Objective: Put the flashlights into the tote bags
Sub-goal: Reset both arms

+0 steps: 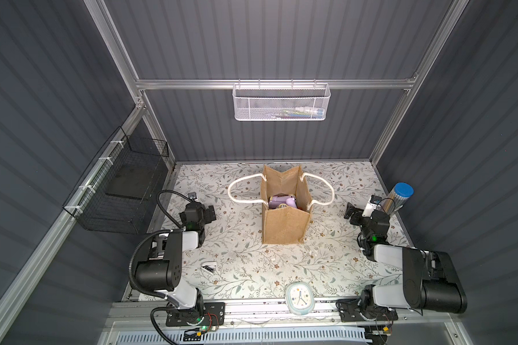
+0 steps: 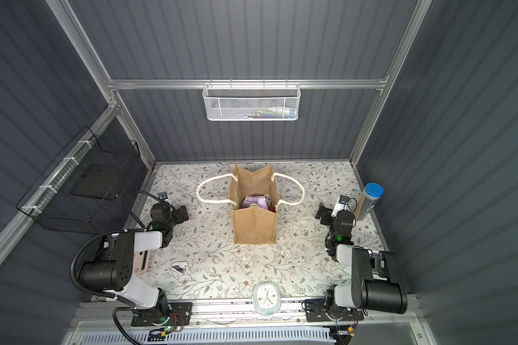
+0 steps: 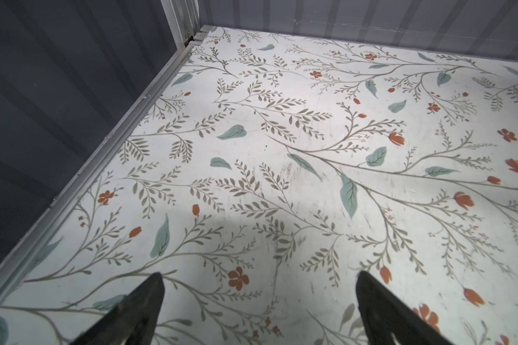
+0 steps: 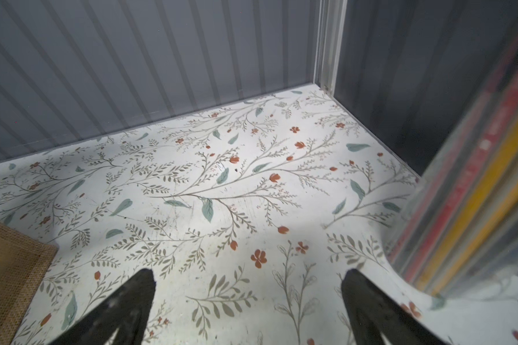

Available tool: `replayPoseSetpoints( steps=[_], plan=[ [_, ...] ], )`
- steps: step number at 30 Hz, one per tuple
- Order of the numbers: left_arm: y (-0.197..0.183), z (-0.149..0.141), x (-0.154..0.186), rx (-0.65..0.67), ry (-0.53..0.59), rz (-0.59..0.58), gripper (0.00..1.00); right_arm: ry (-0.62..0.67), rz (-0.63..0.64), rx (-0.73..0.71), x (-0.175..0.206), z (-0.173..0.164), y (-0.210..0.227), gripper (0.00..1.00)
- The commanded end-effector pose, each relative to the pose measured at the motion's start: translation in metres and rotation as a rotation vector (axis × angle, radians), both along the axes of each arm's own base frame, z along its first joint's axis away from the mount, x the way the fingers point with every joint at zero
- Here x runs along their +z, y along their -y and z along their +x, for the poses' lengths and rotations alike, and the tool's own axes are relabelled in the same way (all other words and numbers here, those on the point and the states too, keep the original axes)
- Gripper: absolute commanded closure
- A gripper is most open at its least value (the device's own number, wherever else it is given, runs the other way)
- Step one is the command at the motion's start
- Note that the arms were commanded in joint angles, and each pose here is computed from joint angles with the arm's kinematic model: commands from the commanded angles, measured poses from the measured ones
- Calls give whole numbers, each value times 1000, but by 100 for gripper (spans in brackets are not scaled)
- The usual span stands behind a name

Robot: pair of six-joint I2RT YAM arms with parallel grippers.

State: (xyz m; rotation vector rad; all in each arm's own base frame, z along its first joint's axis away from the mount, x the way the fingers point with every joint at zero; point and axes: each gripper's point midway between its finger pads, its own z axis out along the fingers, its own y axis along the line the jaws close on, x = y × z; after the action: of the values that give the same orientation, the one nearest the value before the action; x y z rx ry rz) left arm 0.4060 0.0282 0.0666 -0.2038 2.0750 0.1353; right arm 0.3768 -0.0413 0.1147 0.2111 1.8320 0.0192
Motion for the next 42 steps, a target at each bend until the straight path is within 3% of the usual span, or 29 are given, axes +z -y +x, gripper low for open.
replayPoseSetpoints(
  steps=[1,6,8,11,19,42],
  plan=[
    [5,8,10,-40,91,8,0,84,-40,88,10,1,-17,1],
    [19,5,6,-98,130,34,0,85,-57,196,10,1,-34,1],
    [28,-1,10,-100,195,111,0,66,-58,251,9,3,-43,1],
    [39,1,5,-119,143,156,0,54,-51,254,7,5,-43,1],
    [26,8,-2,-67,93,113,0,45,-43,208,8,8,-35,1],
    [23,9,-3,-63,91,101,0,38,-42,201,6,8,-34,1]
  ],
)
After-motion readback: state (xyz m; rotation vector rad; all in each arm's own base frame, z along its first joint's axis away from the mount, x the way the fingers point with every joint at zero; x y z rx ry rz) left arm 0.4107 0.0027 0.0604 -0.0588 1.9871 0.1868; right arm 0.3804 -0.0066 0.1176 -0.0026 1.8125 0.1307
